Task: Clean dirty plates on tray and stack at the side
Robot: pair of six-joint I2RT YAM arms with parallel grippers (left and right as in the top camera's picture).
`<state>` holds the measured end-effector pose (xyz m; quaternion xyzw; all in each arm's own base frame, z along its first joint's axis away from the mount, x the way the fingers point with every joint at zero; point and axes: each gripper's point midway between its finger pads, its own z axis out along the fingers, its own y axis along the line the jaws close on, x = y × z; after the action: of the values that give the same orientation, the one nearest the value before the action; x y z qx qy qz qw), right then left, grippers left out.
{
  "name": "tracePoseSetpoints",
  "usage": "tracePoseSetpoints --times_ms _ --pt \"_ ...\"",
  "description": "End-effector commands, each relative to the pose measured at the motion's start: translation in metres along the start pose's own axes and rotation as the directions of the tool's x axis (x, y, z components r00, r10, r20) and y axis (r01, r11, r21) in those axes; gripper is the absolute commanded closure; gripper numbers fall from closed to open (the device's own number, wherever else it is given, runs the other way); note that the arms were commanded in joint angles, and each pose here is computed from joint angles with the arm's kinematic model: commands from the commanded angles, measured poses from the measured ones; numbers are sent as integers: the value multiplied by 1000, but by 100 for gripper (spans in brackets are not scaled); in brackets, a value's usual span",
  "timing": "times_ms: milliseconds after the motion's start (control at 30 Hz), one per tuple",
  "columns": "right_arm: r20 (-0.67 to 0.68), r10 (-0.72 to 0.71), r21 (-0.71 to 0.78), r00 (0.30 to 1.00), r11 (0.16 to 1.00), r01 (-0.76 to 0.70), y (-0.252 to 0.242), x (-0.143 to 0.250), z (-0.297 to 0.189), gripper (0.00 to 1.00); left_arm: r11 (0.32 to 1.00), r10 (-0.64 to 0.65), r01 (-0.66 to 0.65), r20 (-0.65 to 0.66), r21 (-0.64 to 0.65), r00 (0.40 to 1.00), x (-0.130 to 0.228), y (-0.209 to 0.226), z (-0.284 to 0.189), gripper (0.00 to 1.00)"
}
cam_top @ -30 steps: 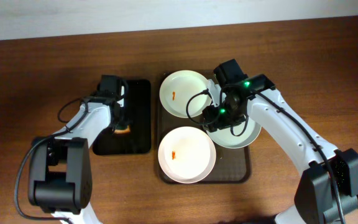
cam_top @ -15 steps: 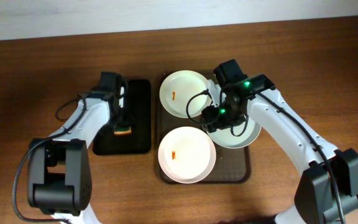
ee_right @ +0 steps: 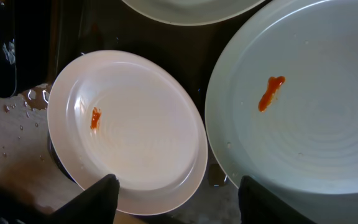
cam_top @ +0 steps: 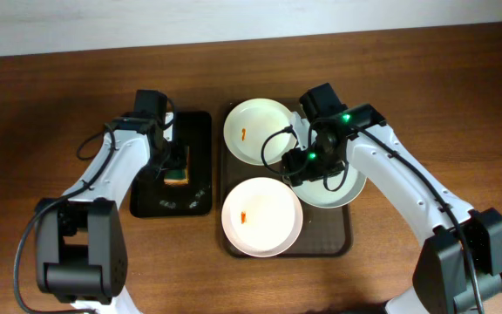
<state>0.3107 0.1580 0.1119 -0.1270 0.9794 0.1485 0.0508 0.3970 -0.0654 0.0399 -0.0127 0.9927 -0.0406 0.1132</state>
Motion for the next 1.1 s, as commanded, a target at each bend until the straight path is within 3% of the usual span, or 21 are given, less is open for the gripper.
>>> tracePoseSetpoints --times_ms 0,33,100,233,333,400,433,467,600,667,800,1067 --pt "35 -3 7 999 1000 3 -1 -6 -10 36 1000 5 -5 -5 -17 1000 8 5 24 63" --pt "35 1 7 999 1000 -1 -1 -6 -10 36 1000 8 -8 -12 5 1000 11 1 33 71" --pt "33 1 7 999 1000 -1 -1 -6 -10 36 1000 12 -12 -41 11 999 17 -1 46 100" --pt "33 27 14 999 1000 -28 -4 -6 -10 36 1000 13 -12 -54 17 998 15 -4 32 100" --pt "64 176 20 982 984 -177 -34 -12 -19 37 1000 15 -15 -25 24 1000 -6 -10 -13 100" --pt "92 343 -36 935 939 -341 -76 -14 -34 42 994 29 -32 31 102 999 -25 -31 -53 100" --pt "107 279 -224 954 942 -251 -71 -19 -46 42 990 57 -69 93 125 994 -38 -49 -79 100" --pt "119 244 -254 962 945 -208 -67 -21 -48 42 985 68 -84 112 152 991 -42 -58 -83 100" --pt "211 160 -210 964 971 -115 -63 -44 -44 46 955 70 -132 230 266 971 -66 -96 -93 100" --pt "264 199 -73 944 980 -186 -79 -61 -37 51 943 78 -167 296 288 952 -77 -117 -99 100" --pt "340 118 -38 933 993 -112 -67 -94 -19 51 946 57 -160 343 280 937 -85 -132 -102 100" --pt "419 51 12 906 998 -62 -98 -148 59 50 934 38 -174 398 313 917 -98 -152 -102 100"
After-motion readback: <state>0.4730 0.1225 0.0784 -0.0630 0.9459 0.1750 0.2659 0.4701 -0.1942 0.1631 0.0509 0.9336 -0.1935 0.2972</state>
